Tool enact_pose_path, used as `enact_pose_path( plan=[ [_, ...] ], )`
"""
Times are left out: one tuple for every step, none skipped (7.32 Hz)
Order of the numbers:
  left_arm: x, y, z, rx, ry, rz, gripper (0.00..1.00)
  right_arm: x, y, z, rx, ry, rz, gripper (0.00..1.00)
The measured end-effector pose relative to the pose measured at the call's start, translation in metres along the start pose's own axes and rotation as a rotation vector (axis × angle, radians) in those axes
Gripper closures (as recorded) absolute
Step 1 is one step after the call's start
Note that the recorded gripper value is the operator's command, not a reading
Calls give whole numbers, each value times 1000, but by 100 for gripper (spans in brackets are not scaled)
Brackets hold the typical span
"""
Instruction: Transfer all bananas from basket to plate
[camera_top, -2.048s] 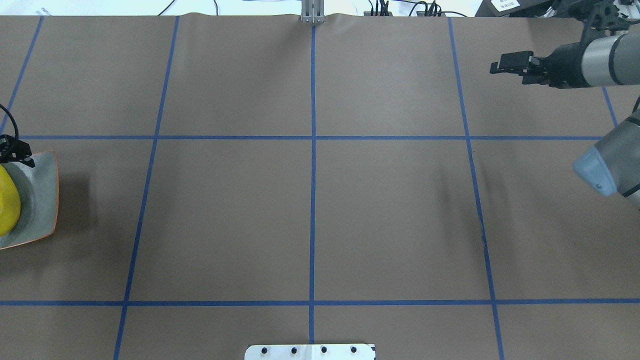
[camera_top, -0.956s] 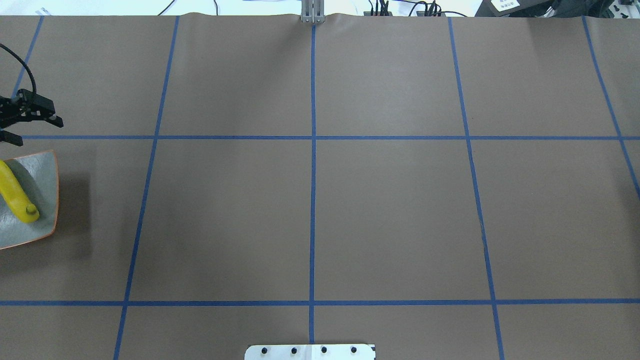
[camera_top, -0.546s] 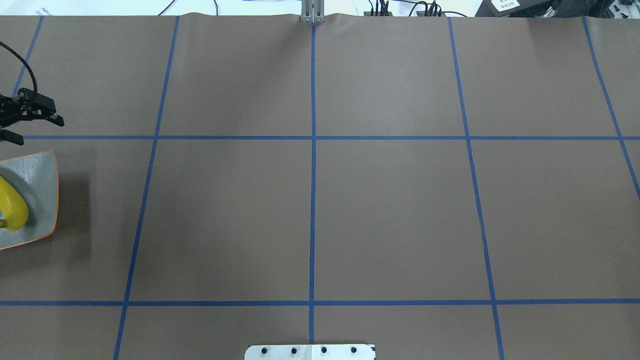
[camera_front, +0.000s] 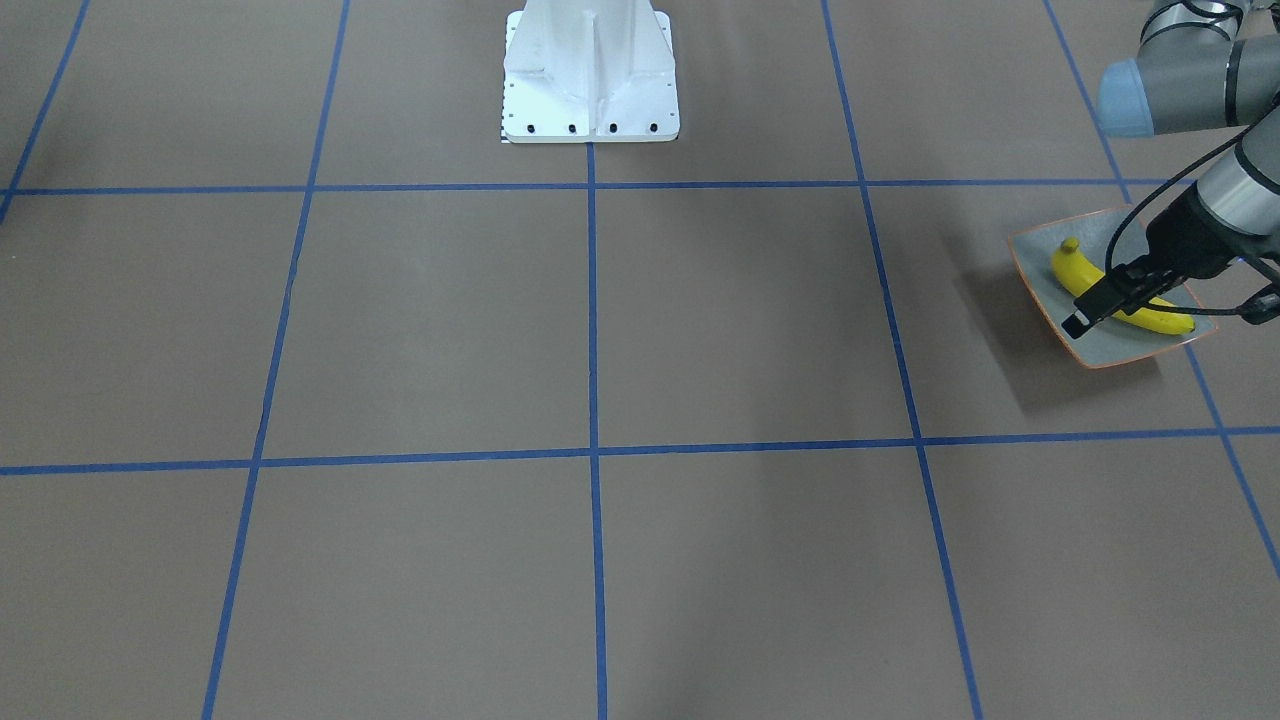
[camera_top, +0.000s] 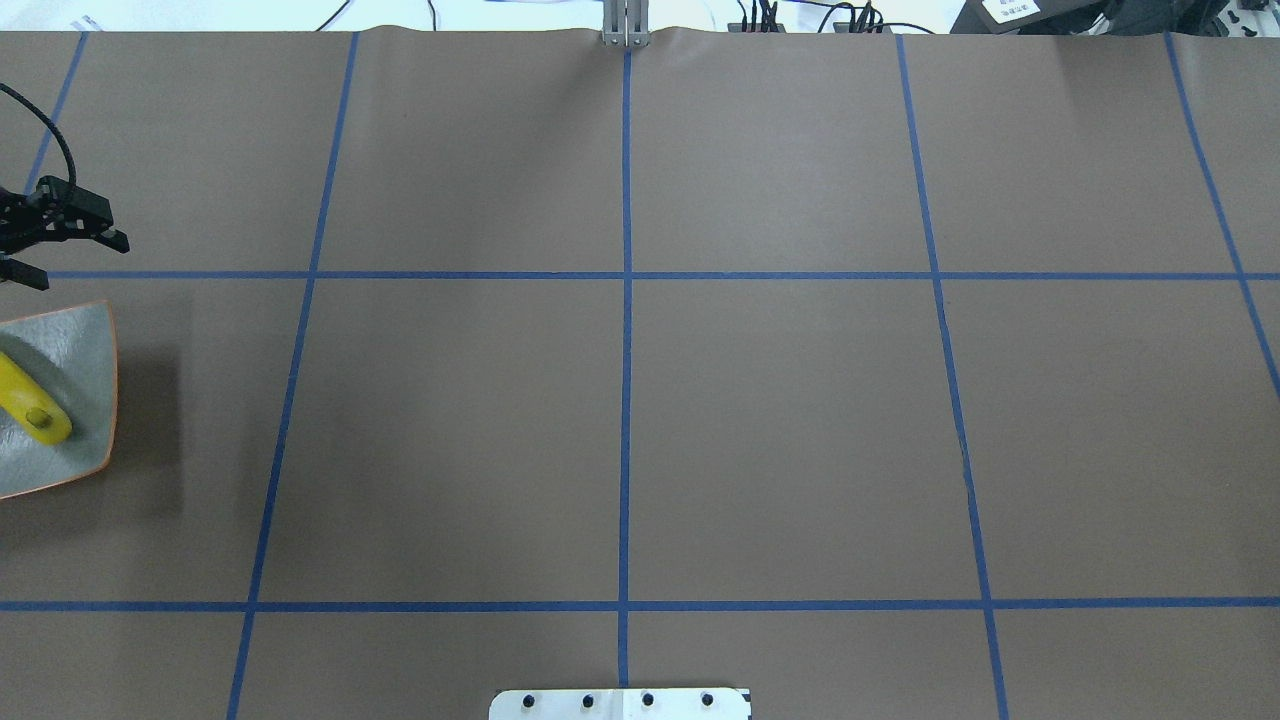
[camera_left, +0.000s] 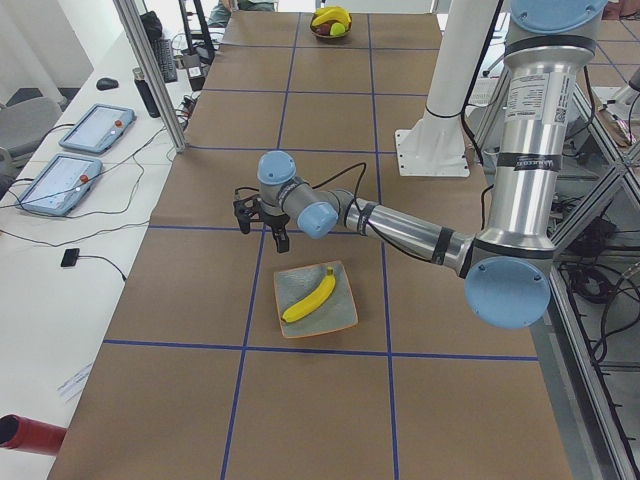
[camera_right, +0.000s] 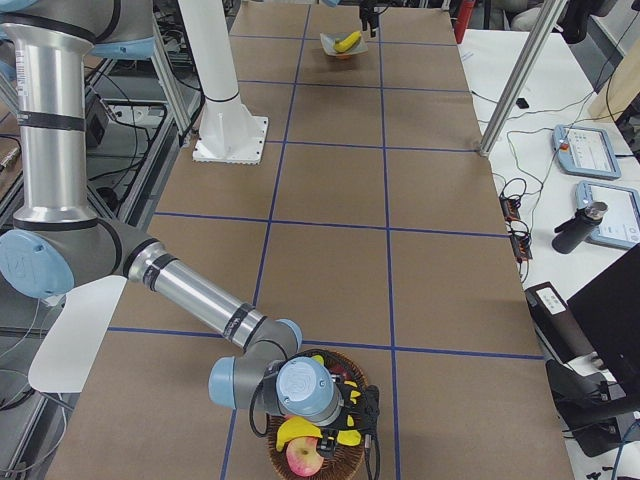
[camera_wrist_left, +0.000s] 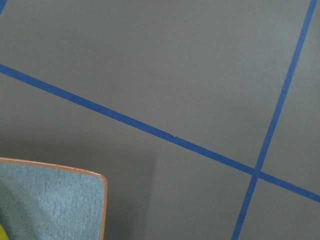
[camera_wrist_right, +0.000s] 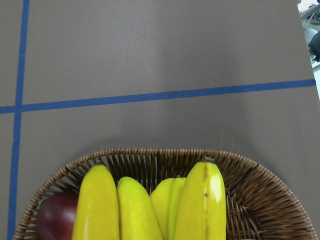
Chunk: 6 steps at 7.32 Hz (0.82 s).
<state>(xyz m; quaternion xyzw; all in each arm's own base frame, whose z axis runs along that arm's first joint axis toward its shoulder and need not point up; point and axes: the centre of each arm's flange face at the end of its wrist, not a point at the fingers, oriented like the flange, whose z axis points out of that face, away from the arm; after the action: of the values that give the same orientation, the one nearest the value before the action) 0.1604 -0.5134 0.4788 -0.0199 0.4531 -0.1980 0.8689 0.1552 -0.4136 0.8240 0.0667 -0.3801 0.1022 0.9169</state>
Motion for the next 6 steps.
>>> enact_pose_path(
  plan=[
    [1, 0, 0, 1, 2, 1, 0, 5, -5, 5, -17, 1, 34, 4],
    [2, -1, -1, 1, 2, 2, 0, 11, -8, 11, -33, 1, 58, 7],
    [3, -1, -1, 2, 3, 3, 0, 14, -10, 15, -43, 3, 71, 8],
    [4, 0, -2, 3, 6, 6, 0, 15, -12, 17, -50, 5, 78, 8],
    [4, 0, -3, 3, 8, 8, 0, 15, -13, 19, -57, 6, 84, 8],
    [5, 0, -3, 3, 9, 9, 0, 14, -13, 21, -64, 4, 85, 8]
  ],
)
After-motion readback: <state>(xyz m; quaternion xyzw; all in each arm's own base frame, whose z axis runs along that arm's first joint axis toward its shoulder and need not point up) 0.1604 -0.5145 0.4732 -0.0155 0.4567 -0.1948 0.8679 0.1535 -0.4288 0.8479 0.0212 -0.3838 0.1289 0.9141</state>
